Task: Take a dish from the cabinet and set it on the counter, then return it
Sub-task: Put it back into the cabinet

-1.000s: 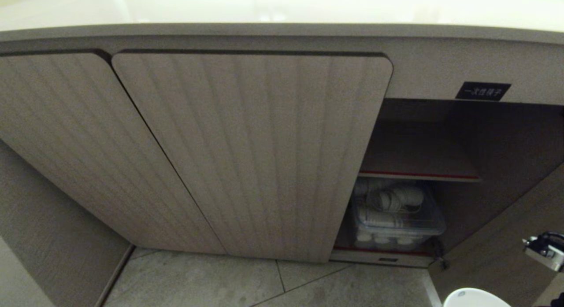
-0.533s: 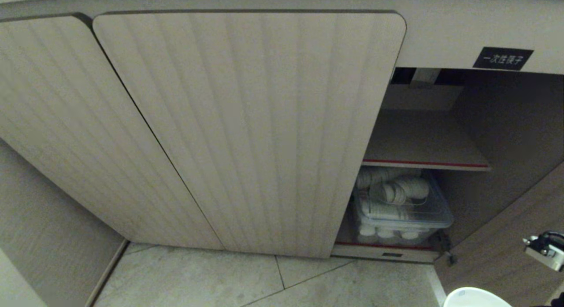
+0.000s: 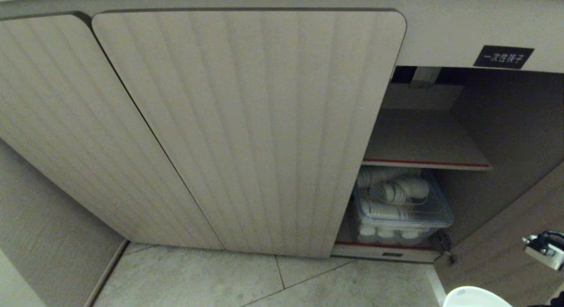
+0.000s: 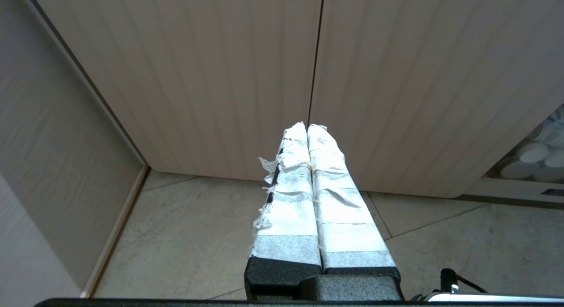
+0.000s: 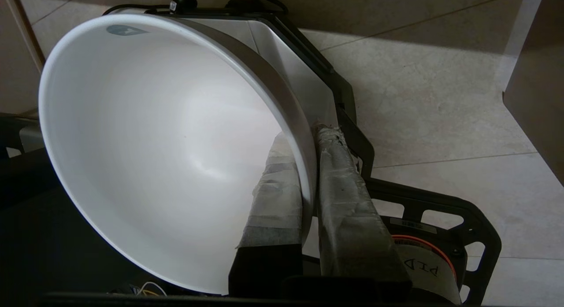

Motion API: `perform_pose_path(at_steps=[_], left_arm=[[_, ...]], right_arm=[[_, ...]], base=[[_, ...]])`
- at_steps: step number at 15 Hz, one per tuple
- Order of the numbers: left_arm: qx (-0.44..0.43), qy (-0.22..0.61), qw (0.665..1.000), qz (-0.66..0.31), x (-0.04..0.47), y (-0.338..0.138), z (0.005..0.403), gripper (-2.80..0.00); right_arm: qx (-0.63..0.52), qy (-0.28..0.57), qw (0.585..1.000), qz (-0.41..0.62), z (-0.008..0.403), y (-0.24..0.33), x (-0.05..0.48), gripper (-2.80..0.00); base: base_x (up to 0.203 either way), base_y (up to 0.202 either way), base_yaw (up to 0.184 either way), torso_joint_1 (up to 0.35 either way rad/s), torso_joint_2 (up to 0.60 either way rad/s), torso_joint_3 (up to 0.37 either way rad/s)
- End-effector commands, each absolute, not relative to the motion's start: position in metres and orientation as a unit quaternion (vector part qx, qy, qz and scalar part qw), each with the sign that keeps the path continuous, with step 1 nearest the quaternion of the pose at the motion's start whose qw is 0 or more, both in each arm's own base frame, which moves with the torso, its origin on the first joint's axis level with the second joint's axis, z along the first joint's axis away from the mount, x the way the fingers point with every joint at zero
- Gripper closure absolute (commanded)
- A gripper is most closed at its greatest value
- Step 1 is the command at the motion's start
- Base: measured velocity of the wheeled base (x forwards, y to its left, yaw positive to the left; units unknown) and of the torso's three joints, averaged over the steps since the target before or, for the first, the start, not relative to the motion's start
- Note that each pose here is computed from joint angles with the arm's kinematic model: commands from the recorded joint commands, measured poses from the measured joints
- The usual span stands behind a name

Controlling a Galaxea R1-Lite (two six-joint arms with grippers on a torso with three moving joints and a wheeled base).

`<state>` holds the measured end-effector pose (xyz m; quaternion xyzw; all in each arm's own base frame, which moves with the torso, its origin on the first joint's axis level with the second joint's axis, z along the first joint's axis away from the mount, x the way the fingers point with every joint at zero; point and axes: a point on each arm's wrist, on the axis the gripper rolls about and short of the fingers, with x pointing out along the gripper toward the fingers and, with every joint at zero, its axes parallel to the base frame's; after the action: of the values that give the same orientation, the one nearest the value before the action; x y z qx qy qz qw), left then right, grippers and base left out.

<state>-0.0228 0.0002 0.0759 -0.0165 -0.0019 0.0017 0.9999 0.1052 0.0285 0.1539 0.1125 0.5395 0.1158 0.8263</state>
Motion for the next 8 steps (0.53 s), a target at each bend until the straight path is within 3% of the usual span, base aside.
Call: perform_pose_path(at_steps=[1, 8], left_arm=[[-0.017, -0.002, 1.0, 0.002, -0.0228, 0.0002, 0.076, 0.0], [-0.017, -0.003, 1.0, 0.001, -0.0229, 0.0001, 0.0763, 0.0]], right_arm=[[0.113, 0.542, 0.824, 0.116, 0.1532, 0.0286, 0.1055, 0.0], [0.111, 0.543, 0.825, 0.111, 0.1529, 0.0288, 0.1079, 0.0]], base=[[0.0, 0.0, 0.0, 0.0, 0.0, 0.0], [0.0, 0.0, 0.0, 0.0, 0.0, 0.0]])
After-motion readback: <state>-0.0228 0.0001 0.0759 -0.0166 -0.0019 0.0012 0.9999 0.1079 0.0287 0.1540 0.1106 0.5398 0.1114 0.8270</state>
